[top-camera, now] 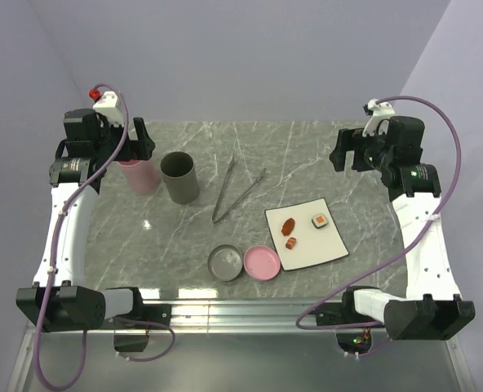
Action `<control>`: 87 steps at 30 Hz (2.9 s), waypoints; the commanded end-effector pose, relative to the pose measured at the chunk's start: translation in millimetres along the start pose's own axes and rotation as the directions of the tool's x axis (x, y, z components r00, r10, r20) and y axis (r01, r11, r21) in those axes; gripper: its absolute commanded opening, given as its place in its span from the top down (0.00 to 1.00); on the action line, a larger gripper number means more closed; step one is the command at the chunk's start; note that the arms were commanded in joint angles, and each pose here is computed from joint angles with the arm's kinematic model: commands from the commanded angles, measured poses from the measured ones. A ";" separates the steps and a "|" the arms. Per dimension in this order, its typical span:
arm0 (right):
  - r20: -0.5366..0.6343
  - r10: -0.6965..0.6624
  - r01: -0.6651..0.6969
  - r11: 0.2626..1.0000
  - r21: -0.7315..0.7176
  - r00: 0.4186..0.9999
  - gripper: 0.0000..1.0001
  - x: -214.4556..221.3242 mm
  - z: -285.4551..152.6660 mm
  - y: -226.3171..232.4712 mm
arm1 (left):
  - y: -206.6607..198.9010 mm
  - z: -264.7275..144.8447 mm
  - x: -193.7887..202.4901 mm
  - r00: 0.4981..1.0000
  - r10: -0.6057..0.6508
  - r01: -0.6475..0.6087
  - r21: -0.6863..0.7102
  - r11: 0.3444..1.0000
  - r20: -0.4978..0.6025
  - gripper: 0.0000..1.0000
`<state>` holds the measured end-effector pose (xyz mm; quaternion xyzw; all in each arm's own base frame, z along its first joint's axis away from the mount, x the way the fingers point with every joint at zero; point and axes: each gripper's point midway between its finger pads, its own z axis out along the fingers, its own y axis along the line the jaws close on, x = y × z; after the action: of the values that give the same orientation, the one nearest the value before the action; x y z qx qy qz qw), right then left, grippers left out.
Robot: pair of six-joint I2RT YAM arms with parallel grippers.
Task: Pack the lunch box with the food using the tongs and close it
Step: Pick up the clamp at the center of the board.
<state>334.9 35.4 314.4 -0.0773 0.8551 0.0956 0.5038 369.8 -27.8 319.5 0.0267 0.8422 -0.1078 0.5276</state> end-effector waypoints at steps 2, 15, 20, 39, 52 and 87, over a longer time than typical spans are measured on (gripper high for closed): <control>-0.006 0.009 -0.009 0.999 -0.039 1.000 0.00 1.3 3.7 6.2 | -15.7 -8.8 -8.2 0.998 0.051 -0.054 0.080 0.995 0.037 0.01; -0.058 0.020 -0.022 0.999 -0.037 0.998 0.00 19.9 10.6 4.4 | -118.9 24.5 13.6 0.953 0.303 -0.291 0.203 0.935 -0.027 0.01; -0.067 0.008 -0.010 1.000 -0.021 0.998 0.00 20.0 10.5 0.9 | -167.2 36.6 30.3 0.918 0.396 -0.391 0.255 0.884 0.032 0.01; -0.098 0.001 -0.003 1.000 -0.022 0.995 0.00 23.0 19.8 -2.4 | -228.1 67.4 45.8 0.916 0.396 -0.389 0.372 0.843 0.059 0.01; -0.104 0.001 -0.005 0.999 -0.037 0.995 0.00 24.8 19.5 -0.2 | -223.5 97.9 135.7 0.907 0.320 -0.239 0.291 0.926 -0.274 0.01; -0.129 -0.004 -0.007 0.996 -0.085 0.992 0.00 33.3 26.2 6.1 | -184.4 155.6 268.2 0.706 0.446 -0.331 0.300 0.895 -0.550 0.00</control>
<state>337.8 45.4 269.6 -0.0972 0.8844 0.1261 0.4388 344.0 -248.1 34.3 0.2744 0.9371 -0.0393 0.2123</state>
